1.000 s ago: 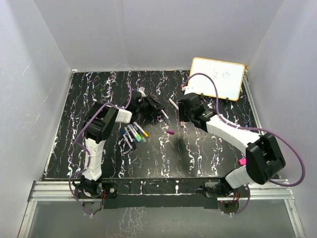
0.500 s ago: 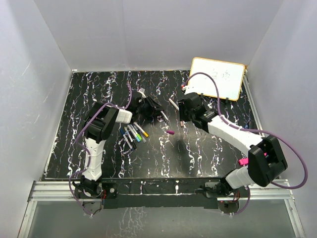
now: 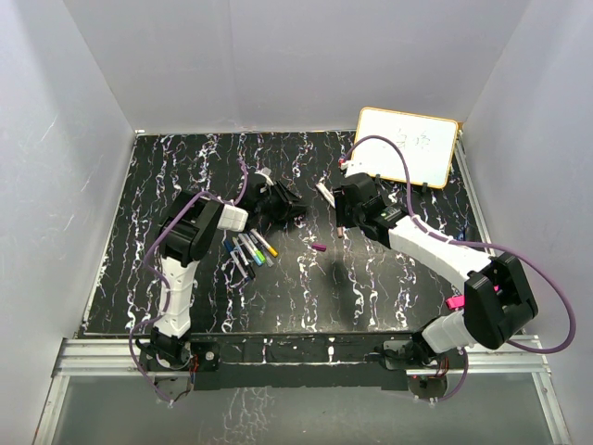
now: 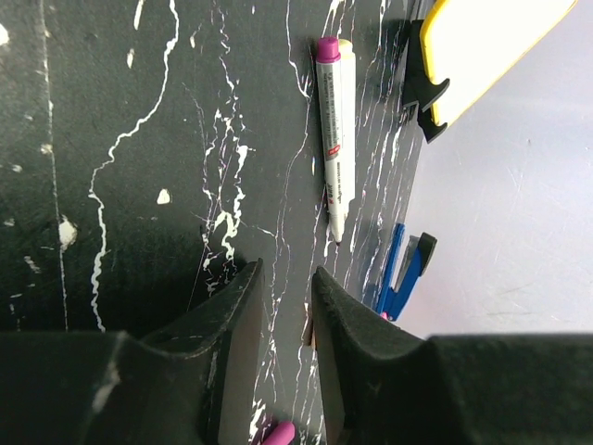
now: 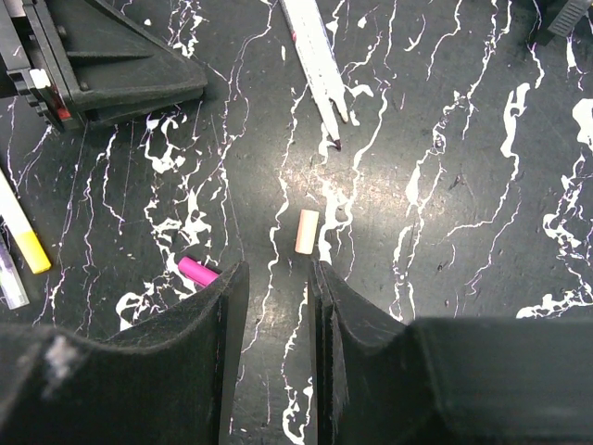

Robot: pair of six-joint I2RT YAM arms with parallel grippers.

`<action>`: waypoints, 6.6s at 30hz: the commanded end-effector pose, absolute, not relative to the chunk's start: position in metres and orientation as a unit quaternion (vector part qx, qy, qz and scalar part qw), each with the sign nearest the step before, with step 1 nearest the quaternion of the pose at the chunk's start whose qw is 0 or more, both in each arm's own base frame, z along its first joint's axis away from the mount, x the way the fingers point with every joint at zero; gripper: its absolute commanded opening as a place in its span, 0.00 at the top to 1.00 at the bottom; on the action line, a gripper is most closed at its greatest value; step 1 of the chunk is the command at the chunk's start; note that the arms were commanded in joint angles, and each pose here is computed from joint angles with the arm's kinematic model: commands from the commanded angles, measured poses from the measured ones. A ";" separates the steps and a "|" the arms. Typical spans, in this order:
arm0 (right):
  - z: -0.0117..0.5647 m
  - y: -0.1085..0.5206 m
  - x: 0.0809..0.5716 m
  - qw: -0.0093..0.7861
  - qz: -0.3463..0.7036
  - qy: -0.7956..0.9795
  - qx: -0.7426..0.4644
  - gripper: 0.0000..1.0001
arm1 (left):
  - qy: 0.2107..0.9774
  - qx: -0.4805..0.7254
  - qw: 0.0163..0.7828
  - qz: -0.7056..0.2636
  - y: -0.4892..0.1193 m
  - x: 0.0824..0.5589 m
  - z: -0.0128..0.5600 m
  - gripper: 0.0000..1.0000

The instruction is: Open the pen caps

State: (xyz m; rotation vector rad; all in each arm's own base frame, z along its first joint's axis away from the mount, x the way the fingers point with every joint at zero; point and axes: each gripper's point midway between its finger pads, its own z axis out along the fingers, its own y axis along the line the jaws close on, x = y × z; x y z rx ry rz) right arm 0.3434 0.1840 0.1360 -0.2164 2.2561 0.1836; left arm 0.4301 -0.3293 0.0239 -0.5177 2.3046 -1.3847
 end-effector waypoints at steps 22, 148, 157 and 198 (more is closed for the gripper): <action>0.124 0.288 0.340 0.394 0.176 0.874 -0.223 0.53 | 0.765 -0.137 0.436 -0.455 -0.238 0.402 0.203 0.01; 0.180 0.368 0.334 0.473 0.200 0.818 -0.260 0.49 | 0.801 -0.131 0.330 -0.482 -0.226 0.365 0.143 1.00; 0.159 0.369 0.334 0.456 0.192 0.828 -0.266 0.53 | 0.786 -0.132 0.329 -0.507 -0.231 0.368 0.157 1.00; 0.136 0.358 0.328 0.429 0.189 0.843 -0.262 1.00 | 0.773 -0.155 0.368 -0.493 -0.212 0.378 0.180 1.00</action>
